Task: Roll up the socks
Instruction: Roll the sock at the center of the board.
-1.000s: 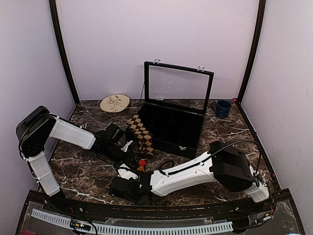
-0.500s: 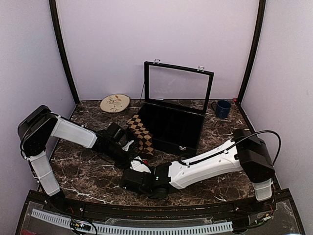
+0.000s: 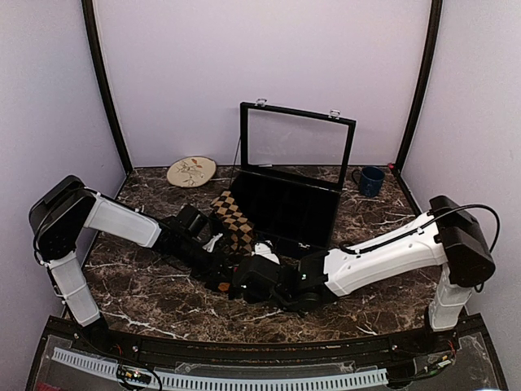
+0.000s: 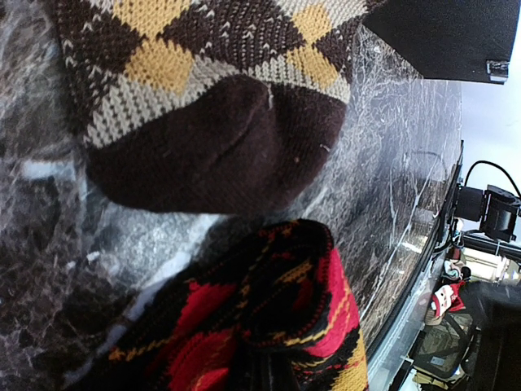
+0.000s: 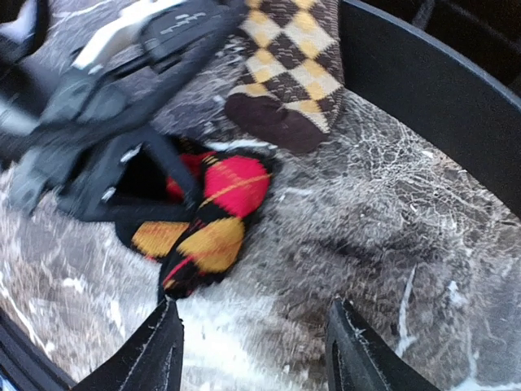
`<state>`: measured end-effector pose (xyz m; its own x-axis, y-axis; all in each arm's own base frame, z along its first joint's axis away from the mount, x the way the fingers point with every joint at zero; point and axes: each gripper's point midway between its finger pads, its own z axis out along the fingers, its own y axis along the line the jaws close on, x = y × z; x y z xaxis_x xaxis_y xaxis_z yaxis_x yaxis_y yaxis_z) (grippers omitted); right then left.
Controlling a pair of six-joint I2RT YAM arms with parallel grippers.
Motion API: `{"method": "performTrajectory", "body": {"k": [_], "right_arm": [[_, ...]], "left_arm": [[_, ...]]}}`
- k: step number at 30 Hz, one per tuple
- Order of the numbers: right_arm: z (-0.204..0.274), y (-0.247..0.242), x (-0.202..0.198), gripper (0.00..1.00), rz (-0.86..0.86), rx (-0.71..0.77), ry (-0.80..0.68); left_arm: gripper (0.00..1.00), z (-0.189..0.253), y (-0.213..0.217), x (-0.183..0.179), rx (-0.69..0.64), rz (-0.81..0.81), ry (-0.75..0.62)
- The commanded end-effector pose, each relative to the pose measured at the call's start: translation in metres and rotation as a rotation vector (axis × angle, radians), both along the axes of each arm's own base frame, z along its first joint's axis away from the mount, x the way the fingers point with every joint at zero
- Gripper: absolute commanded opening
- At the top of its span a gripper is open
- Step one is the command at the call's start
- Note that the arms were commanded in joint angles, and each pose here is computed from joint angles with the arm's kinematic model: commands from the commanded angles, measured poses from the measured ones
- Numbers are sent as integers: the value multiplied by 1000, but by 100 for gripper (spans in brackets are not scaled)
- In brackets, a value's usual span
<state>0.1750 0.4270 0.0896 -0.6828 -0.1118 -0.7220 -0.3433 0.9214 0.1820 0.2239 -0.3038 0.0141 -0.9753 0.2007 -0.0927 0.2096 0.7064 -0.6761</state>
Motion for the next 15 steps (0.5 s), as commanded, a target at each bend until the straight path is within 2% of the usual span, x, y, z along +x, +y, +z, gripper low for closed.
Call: {"method": "performTrajectory", "body": {"k": [1,8,15], "right_arm": [[-2,16,17,55,-60,198,86],[-22,11,37,50,-139,377,199],[-34,26,36,46,-121,432,271]], "left_arm": [[0,-61,54,-33,289,39,124],[0,-61,58,-35,299,35,126],[0,-60,58,-33,294,36,122]]}}
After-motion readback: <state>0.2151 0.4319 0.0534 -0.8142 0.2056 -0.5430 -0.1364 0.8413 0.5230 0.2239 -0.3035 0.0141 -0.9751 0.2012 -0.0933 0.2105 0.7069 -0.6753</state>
